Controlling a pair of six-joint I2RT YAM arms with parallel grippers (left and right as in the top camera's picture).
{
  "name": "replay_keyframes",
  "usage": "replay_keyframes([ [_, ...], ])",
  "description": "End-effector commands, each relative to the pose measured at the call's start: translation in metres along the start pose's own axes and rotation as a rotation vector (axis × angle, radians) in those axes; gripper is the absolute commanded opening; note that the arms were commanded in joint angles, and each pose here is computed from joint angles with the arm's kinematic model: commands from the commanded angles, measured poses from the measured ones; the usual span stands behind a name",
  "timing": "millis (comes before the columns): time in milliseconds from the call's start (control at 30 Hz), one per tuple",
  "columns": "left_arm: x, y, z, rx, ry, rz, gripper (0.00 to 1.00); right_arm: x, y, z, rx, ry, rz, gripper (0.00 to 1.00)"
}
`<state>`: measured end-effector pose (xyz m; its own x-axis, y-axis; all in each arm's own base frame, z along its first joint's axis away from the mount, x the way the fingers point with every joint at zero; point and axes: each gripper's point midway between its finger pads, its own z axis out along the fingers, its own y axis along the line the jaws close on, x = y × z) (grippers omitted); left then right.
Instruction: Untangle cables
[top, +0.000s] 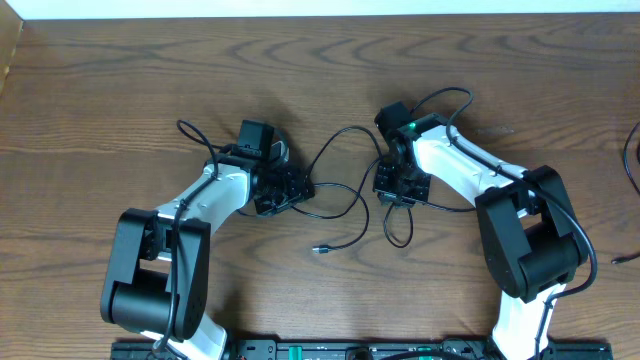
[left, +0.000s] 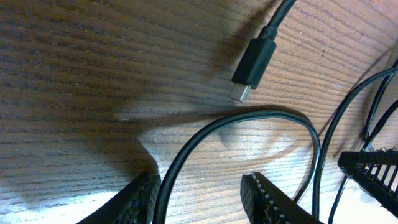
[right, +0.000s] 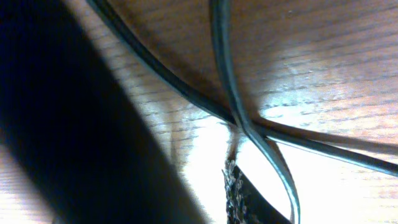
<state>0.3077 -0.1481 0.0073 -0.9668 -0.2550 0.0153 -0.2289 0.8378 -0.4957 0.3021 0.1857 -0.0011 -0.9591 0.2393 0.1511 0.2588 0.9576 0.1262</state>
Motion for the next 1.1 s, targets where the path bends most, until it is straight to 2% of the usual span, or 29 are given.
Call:
replay_keyframes([
  [0,0.017,0.032,0.015,-0.096,0.053,-0.060,0.48,0.009,0.009,0.009,-0.034,0.029,-0.003,0.22],
  [300,0.016,0.032,0.015,-0.095,0.051,-0.058,0.49,0.008,0.042,0.005,-0.200,0.047,-0.073,0.18],
  [467,0.016,0.032,0.015,-0.095,0.050,-0.058,0.49,0.009,0.048,0.003,-0.233,0.051,-0.115,0.26],
  [533,0.016,0.032,0.015,-0.095,0.050,-0.058,0.48,0.012,0.057,0.001,-0.287,0.066,-0.164,0.34],
  [700,0.016,0.032,0.015,-0.094,0.050,-0.059,0.48,0.016,0.060,0.000,-0.298,0.079,-0.171,0.42],
  [1067,0.017,0.029,0.015,-0.079,0.057,-0.059,0.48,0.022,0.075,0.002,-0.316,0.077,-0.140,0.50],
])
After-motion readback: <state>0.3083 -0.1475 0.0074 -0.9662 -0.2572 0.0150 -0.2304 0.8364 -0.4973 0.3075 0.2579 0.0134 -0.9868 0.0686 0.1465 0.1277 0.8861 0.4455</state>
